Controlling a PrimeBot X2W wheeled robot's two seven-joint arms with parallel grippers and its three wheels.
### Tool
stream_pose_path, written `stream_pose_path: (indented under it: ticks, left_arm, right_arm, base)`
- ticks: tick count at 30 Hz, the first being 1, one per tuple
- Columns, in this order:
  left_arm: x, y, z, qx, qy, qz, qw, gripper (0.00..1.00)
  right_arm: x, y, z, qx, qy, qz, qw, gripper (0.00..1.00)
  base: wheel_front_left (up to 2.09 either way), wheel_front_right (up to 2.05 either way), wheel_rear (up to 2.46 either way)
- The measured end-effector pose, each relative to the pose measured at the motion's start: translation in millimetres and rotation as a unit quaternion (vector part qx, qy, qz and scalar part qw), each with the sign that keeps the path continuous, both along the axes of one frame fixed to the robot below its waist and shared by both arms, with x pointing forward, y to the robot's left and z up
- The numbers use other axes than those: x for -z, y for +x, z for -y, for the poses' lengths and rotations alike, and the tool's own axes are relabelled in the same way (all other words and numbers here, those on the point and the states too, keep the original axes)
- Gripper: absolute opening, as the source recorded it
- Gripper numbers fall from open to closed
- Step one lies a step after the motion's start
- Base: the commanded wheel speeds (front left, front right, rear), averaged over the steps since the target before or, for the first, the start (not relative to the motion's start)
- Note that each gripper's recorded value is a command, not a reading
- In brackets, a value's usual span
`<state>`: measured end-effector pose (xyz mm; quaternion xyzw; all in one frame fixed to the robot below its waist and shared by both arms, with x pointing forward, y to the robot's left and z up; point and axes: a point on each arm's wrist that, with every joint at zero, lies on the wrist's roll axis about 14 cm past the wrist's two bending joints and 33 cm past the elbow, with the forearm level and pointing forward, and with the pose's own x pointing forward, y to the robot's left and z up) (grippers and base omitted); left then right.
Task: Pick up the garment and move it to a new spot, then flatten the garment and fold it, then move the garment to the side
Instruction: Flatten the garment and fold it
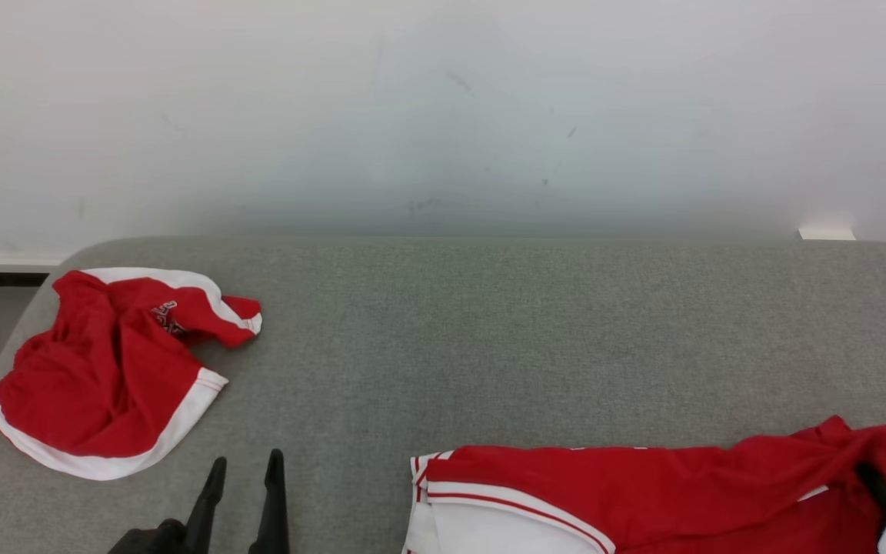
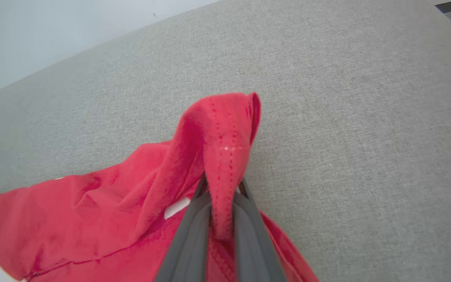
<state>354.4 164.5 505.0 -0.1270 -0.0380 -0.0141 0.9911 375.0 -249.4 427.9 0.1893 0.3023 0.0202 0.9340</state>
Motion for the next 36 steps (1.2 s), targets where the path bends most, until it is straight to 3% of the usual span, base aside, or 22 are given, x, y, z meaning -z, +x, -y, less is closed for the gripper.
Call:
stream_pose_path:
  ticks: [7, 16, 24, 29, 36]
  left_arm:
    - [-3.1, -1.6, 1.6, 0.002, 0.000, 0.005, 1.000, 1.00]
    - [-2.1, -8.8, -9.1, -0.015, -0.004, 0.003, 1.000, 1.00]
    - [-4.3, -18.8, -25.8, -0.046, -0.017, 0.007, 0.999, 1.00]
    - [-4.5, -23.0, -36.8, -0.065, -0.017, 0.006, 0.998, 1.00]
    - [-1.3, -24.9, -46.4, -0.079, -0.014, 0.001, 0.997, 1.00]
  right_arm:
    - [-40.0, -3.9, -72.4, -0.080, 0.101, 0.040, 0.991, 0.00]
    - [-76.5, -20.9, -183.3, -0.196, 0.227, 0.054, 0.952, 0.00]
    - [-66.7, -30.4, -254.4, -0.249, 0.270, 0.023, 0.930, 0.00]
    - [-52.9, -32.0, -282.4, -0.258, 0.288, 0.004, 0.922, 0.00]
    - [-42.8, -44.2, -323.0, -0.275, 0.336, -0.031, 0.900, 0.00]
  base:
    - [0.00, 0.00, 0.00]
    - [0.00, 0.00, 0.00]
    - [0.00, 0.00, 0.00]
    - [0.00, 0.00, 0.00]
    - [0.00, 0.00, 0.00]
